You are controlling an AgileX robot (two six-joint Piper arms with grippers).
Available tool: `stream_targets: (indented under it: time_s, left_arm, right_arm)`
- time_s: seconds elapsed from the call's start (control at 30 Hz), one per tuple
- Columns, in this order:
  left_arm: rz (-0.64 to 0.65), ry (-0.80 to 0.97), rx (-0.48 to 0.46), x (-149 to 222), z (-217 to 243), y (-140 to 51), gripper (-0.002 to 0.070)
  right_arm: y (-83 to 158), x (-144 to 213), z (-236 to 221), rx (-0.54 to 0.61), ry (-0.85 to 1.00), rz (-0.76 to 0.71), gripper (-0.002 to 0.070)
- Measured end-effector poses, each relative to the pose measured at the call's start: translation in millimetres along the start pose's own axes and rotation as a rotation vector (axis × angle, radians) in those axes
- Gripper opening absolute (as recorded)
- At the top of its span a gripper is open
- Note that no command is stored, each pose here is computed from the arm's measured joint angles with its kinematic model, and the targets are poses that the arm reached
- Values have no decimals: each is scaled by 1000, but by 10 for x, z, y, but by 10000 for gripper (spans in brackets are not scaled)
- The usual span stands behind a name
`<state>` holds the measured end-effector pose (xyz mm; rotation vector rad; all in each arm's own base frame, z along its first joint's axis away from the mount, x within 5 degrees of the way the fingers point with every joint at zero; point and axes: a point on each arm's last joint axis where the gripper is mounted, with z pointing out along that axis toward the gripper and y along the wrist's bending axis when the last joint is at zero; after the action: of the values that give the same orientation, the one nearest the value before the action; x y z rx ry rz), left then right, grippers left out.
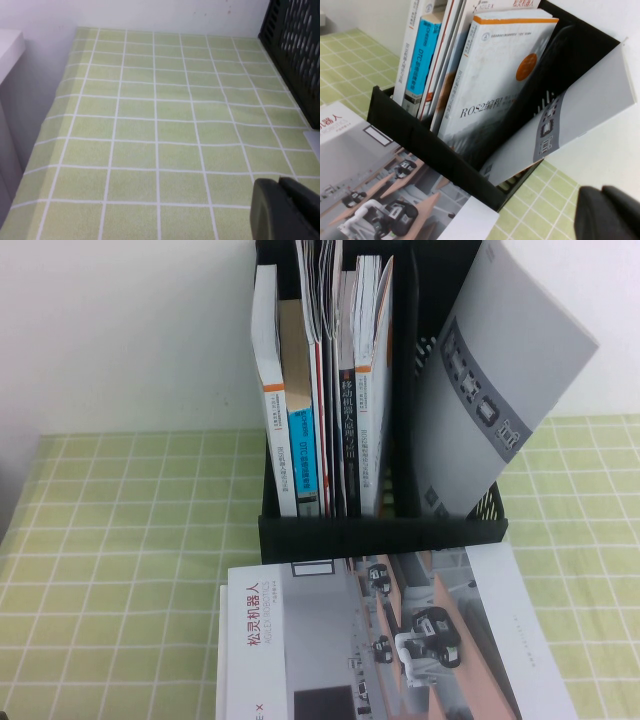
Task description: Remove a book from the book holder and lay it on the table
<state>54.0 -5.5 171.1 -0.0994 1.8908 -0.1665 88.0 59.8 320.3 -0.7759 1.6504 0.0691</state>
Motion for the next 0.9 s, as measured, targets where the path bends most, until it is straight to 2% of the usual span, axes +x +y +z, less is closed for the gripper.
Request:
stream_targets:
  time_s: [0.3, 0.43, 0.53, 0.7, 0.77, 0.9]
  left_arm:
    - [0, 0, 0, 0, 0, 0, -2]
    - [-8, 0, -1, 0, 0, 1, -2]
    - [-8, 0, -1, 0, 0, 1, -2]
    - [-8, 2, -1, 1, 0, 1, -2]
    - [-8, 2, -1, 1, 0, 1, -2]
    - [-8, 2, -1, 1, 0, 1, -2]
  right_arm:
    - [0, 0, 0, 0, 0, 0, 1]
    - [-77, 10, -12, 59, -1, 22, 1]
    - [-179, 19, -6, 146, -24, 107, 1]
    - [-280, 122, 45, 233, -167, 391, 1]
    - [-315, 166, 53, 259, -212, 413, 1]
    - [-325, 117, 35, 223, -294, 384, 1]
